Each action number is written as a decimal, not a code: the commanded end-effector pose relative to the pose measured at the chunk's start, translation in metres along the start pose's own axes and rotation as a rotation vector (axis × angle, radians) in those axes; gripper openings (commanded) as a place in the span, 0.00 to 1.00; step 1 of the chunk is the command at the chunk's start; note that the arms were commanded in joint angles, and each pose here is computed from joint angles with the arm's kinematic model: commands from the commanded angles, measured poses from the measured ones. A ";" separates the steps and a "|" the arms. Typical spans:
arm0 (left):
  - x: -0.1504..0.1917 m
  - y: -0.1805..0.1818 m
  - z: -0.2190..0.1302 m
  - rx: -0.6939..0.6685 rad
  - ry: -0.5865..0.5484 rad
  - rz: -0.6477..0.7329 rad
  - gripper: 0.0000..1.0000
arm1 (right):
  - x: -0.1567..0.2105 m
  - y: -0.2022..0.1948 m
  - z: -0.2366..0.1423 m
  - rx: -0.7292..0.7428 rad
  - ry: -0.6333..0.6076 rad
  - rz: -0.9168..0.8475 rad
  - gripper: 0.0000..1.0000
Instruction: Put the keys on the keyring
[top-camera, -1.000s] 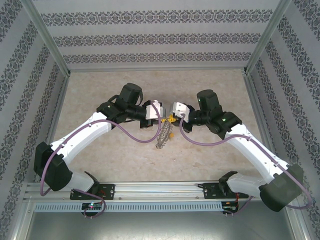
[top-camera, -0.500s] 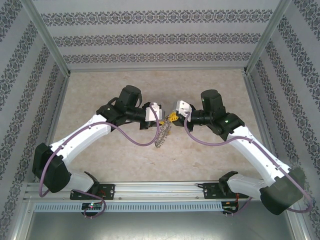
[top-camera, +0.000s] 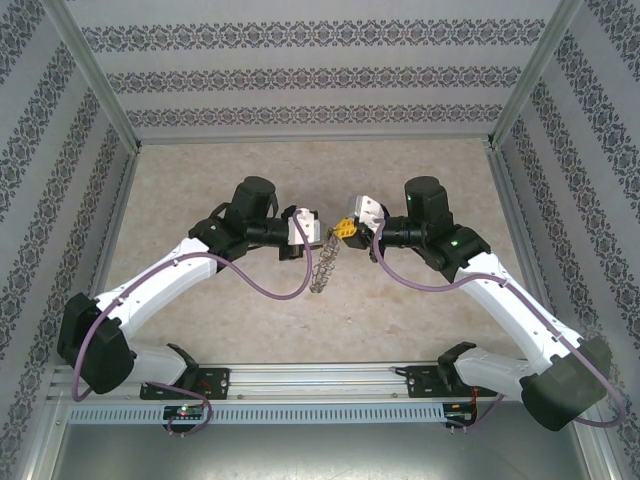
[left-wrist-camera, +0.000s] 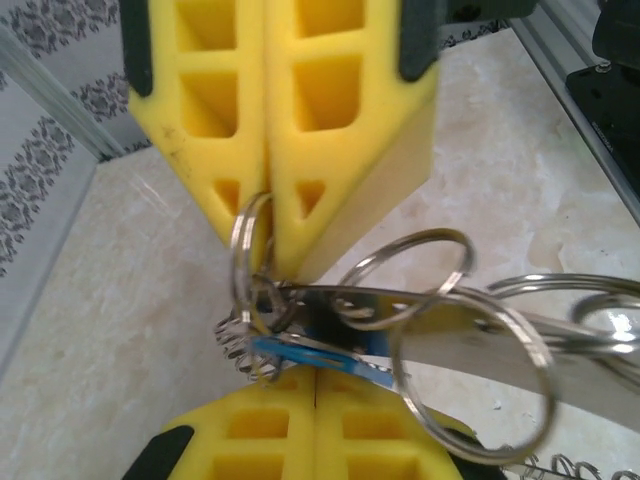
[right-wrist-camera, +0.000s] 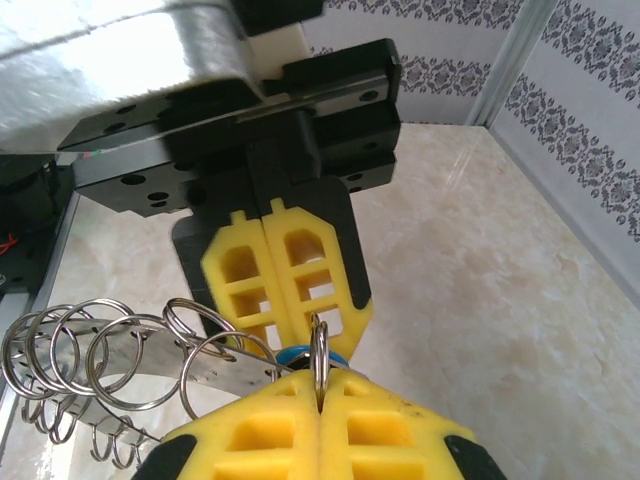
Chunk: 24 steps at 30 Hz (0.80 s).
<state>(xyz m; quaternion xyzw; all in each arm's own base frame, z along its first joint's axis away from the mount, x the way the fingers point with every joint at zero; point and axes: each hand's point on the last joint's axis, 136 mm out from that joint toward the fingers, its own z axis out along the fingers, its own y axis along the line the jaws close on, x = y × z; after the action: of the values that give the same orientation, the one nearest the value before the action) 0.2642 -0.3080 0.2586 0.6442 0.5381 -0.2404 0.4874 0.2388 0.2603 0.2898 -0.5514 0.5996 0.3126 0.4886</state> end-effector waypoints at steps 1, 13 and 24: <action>-0.018 -0.005 -0.013 0.016 -0.090 0.027 0.18 | -0.028 0.000 -0.006 0.007 -0.081 -0.057 0.00; -0.013 0.017 -0.011 -0.100 -0.125 -0.079 0.49 | -0.045 0.013 -0.004 -0.087 -0.152 -0.111 0.00; -0.021 0.014 -0.009 -0.076 -0.180 -0.111 0.09 | -0.045 0.007 0.002 -0.035 -0.157 -0.124 0.00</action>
<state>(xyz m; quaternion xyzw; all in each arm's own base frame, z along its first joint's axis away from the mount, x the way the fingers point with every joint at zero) 0.2704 -0.3069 0.2682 0.5696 0.5561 -0.2944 0.5289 0.2322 0.2733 0.3108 -0.5679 0.5488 0.3265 0.5193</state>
